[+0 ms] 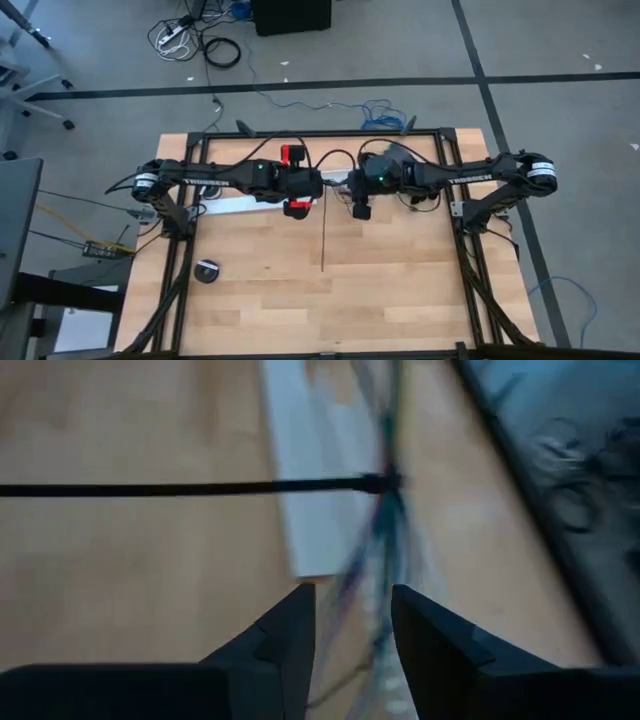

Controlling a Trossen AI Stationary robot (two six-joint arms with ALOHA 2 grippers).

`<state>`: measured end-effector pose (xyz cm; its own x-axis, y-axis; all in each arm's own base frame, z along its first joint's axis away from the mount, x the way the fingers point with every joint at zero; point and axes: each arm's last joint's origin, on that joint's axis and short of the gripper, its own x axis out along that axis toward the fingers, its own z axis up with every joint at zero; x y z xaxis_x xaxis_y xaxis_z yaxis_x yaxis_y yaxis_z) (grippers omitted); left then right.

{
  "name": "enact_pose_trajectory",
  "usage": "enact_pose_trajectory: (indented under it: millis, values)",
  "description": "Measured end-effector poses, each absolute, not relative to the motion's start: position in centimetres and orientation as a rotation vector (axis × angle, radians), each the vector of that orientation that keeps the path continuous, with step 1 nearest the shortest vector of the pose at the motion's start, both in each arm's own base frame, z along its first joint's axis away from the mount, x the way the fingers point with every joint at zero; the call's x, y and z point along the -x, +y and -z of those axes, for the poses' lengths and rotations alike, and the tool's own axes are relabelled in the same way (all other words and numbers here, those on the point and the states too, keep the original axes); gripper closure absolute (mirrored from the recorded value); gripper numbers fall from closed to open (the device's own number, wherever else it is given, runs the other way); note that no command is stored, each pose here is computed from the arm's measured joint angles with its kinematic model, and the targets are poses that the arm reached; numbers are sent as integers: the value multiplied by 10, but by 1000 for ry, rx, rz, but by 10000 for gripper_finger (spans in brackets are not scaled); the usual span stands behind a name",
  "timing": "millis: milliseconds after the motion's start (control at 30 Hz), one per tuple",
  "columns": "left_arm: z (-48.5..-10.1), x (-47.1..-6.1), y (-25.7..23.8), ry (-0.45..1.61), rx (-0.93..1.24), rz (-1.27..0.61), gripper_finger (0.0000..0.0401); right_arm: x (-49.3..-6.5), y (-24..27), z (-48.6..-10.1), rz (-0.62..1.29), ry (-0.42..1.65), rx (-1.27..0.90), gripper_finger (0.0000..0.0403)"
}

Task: Ziptie cables
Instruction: Put the colored wires into the cable duct

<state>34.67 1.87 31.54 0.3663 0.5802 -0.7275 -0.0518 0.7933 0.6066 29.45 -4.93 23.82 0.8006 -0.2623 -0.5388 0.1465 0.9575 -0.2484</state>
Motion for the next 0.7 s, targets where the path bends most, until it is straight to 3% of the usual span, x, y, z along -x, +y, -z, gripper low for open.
enact_pose_trajectory:
  millis: [700]
  values:
    - [-318,-351,19,1085,-547,-434,401,-299,-68,-241,158,518,226,247]
